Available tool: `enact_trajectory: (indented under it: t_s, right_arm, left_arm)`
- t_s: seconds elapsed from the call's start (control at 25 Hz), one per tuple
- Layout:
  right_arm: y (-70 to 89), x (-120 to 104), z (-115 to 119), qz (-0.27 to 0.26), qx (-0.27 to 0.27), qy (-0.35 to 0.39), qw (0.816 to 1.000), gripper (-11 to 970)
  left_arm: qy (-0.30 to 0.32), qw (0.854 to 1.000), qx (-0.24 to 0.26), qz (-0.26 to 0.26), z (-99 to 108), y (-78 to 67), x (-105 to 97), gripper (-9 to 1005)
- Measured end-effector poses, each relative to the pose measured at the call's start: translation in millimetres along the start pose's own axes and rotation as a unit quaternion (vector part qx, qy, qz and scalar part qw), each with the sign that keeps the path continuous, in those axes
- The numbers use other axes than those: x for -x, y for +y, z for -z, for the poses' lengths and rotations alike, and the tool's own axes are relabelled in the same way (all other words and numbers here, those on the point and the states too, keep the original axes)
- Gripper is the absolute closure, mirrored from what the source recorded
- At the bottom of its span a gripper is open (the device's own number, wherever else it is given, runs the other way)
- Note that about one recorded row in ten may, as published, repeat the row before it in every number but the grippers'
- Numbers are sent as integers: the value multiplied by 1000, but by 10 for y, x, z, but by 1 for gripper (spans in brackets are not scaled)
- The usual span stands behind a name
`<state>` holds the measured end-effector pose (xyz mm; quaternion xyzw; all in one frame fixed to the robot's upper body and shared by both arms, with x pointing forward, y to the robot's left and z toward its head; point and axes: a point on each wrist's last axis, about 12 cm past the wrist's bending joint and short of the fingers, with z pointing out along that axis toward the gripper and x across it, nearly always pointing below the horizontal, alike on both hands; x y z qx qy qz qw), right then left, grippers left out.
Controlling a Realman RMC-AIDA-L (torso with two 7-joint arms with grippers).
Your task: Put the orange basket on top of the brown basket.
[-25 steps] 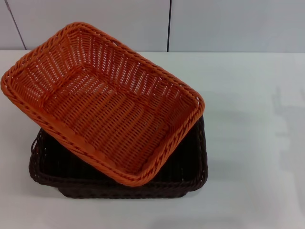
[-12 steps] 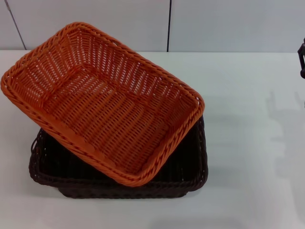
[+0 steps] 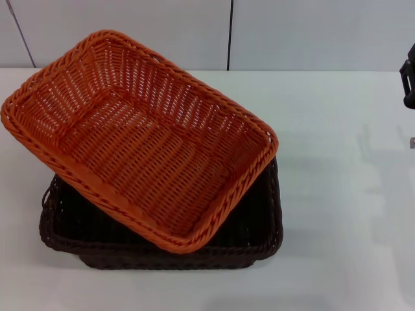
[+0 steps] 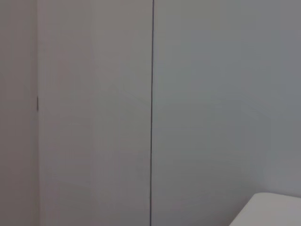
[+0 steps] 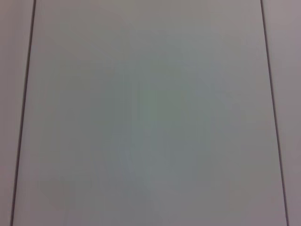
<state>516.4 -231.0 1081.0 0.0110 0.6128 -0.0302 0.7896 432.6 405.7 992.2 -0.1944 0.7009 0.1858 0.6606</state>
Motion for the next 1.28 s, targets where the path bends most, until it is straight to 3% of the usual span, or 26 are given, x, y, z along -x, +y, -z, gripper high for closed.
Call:
enact_trajectory:
  t_s: [1.28]
  right_arm:
    - [43,-26,108,-8,8,-3,1000,312]
  left_arm:
    - [-9,1000,9,-5,58,93,3,378]
